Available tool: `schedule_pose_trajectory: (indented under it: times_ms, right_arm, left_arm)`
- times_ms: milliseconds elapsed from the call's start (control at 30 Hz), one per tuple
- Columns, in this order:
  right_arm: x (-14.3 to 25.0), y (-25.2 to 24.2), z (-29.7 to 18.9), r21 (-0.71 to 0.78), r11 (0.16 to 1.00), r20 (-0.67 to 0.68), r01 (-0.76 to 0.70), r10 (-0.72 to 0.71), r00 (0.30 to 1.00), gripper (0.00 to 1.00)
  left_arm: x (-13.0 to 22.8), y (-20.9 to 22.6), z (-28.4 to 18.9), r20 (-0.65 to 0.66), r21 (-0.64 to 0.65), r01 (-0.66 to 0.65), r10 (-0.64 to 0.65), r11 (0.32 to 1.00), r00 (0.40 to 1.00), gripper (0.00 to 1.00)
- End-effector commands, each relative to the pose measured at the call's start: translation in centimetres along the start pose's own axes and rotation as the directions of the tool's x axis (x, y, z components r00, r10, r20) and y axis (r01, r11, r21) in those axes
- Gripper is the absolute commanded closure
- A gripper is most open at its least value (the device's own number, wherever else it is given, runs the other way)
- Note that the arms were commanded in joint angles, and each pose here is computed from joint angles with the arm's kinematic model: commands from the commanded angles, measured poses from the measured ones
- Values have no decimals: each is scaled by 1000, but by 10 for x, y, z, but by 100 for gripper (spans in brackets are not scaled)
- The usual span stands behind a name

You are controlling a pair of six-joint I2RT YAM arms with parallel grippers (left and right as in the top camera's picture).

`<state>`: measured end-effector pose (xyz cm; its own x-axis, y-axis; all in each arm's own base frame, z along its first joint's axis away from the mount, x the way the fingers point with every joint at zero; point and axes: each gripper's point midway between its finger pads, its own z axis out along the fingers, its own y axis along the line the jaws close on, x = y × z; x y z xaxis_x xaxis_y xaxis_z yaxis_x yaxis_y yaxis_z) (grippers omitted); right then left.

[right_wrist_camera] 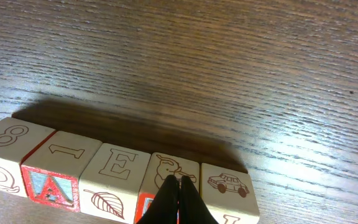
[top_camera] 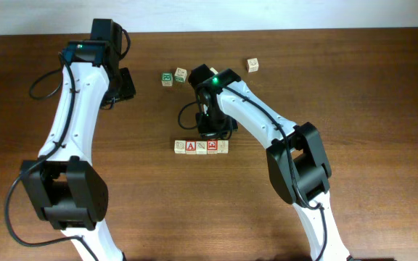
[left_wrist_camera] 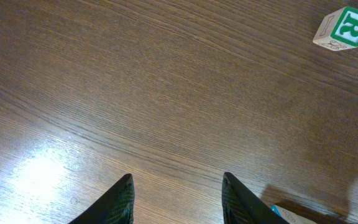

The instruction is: Rotate 5 blocks

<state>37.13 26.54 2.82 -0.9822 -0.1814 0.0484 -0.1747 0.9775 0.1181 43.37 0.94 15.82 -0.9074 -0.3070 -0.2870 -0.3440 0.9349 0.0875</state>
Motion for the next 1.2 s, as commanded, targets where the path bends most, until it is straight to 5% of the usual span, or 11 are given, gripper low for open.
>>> schedule_pose_trajectory:
  times_ms: [0,133,200,233,300,533,767,1033,1167]
  right_arm:
    - [5,1,10,16,1000,-23,-1,1,1000,96]
    - [1,0,9,11,1000,-10,-3,4,1000,95]
    - [-9,-1,2,0,1000,23,-12,12,1000,84]
    - [-20,-4,-9,-13,1000,54,-23,24,998,83]
    - [-37,-8,-36,-35,999,111,-34,37,993,82]
    - [-57,-25,-172,-123,992,293,-27,63,954,81]
    - [-23,-24,-306,-204,969,557,141,-3,831,61]
    - [39,-53,-398,-189,969,712,160,23,701,56]
    - [71,-78,-394,-175,979,668,106,39,743,56]
  left_arm:
    - [-2,1,-2,7,-7,0,0,1000,1000,57]
    - [-2,1,-2,6,-5,0,0,1000,1000,53]
    - [-2,1,-2,7,-5,0,0,1000,1000,43]
    - [-2,1,-2,8,-4,1,-1,1000,1000,21]
    - [-2,1,-2,8,-5,0,0,1000,1000,0]
    - [4,3,-2,-16,-11,-5,5,1000,1000,1]
    - [24,6,-24,-62,-10,-33,32,999,998,1]
    - [34,-4,-90,68,60,-71,67,996,995,1]
    - [46,-12,-96,51,61,-108,105,992,993,1]
